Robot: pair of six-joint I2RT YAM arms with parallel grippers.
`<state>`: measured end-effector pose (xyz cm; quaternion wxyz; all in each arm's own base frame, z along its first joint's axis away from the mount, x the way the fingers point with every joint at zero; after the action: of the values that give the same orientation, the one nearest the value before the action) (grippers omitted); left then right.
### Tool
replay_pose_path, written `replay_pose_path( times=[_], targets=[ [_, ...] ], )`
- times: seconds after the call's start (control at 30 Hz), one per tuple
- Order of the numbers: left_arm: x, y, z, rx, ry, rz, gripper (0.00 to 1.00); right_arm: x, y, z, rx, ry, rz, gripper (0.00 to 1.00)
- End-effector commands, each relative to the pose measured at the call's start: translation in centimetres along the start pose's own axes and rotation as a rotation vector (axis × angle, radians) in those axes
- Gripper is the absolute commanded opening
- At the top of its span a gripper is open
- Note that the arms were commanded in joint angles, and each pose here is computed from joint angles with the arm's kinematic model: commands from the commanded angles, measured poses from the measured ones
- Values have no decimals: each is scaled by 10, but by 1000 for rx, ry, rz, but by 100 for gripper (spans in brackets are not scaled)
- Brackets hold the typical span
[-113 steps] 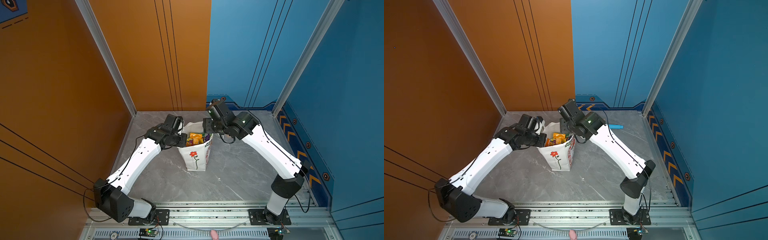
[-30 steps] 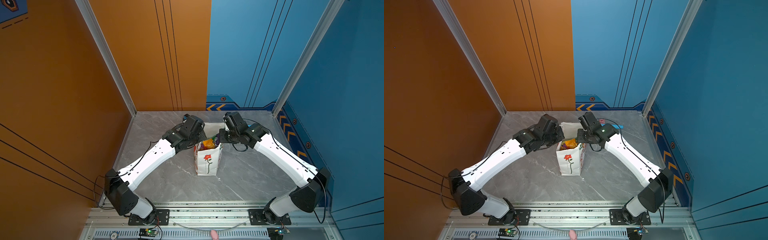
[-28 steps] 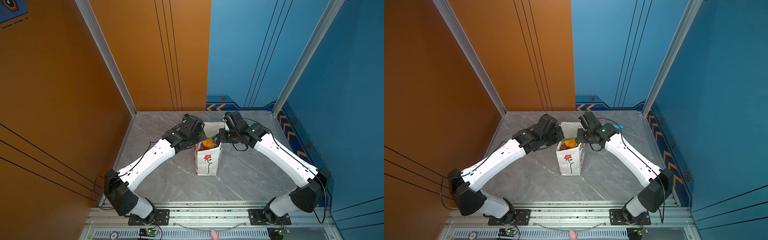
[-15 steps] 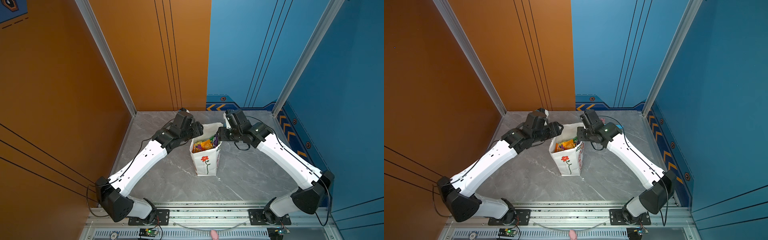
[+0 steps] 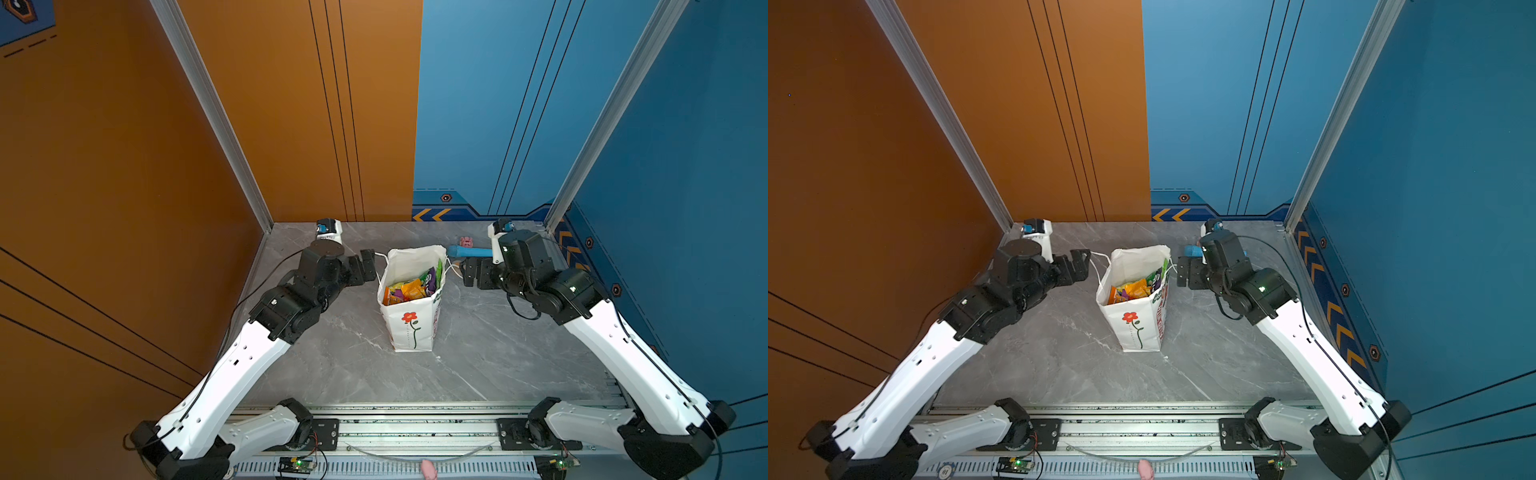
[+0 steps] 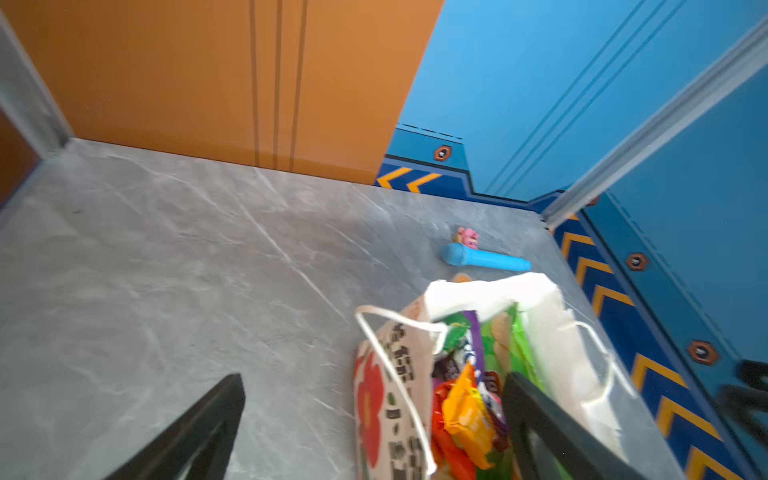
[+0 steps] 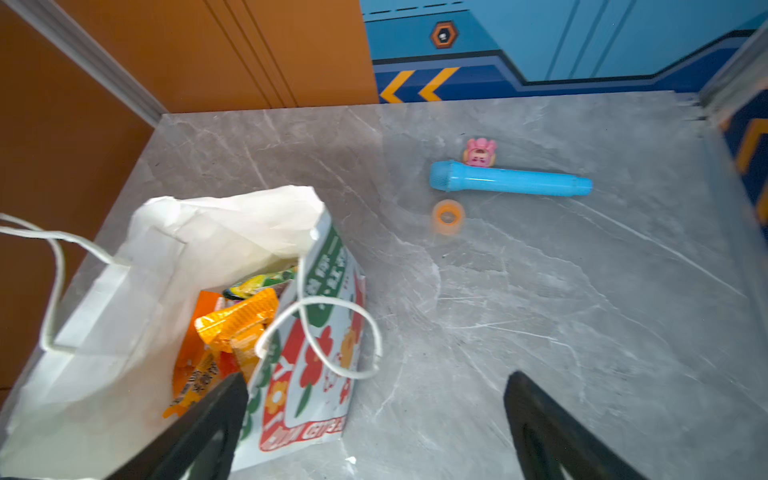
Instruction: Place the snacks into the paper bag
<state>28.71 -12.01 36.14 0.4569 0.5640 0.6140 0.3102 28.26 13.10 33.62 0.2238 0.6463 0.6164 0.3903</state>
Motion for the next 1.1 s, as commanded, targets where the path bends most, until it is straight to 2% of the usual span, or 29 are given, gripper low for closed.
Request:
replay_pose_path(
  times=[0.0, 0.13, 0.27, 0.37, 0.53, 0.67, 0.77, 0.83, 0.93, 1.07],
  targets=[
    [55, -8, -6, -79, 300, 92, 98, -44, 3, -14, -108, -163, 12, 100],
    [109, -29, -14, -154, 563, 68, 98, -77, -7, -25, -187, -236, 72, 100],
    [143, -56, -12, -173, 671, 43, 98, -102, -12, -35, -289, -306, 120, 100],
    [150, -73, -1, -246, 649, 83, 98, -106, -18, -33, -327, -303, 82, 100],
    [146, -104, 17, -318, 502, 218, 98, -119, -37, -16, -320, -354, 57, 100],
    [162, -127, 29, -267, 527, 244, 98, -127, -49, -2, -313, -395, 12, 100],
    [164, -143, 41, -246, 505, 267, 98, -131, -61, 17, -270, -424, -85, 100],
    [170, -154, 51, -232, 498, 247, 98, -140, -69, 29, -235, -491, -126, 100],
    [177, -166, 66, -190, 487, 237, 98, -156, -76, 46, -214, -586, -139, 100],
    [174, -171, 86, -185, 446, 315, 98, -166, -92, 74, -228, -576, -90, 100]
  ],
)
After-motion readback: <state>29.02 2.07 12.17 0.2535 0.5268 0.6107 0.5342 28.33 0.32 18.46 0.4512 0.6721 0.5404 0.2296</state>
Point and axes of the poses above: each gripper's point midway between its finger pads, its own z axis out along the fingers, its own x axis along the line the jaws close on, y = z × x, the point moved 2 cm from there along -z, back along the fingers, and after that the axes turned 4 degrees about z, right-handed, at the moved point
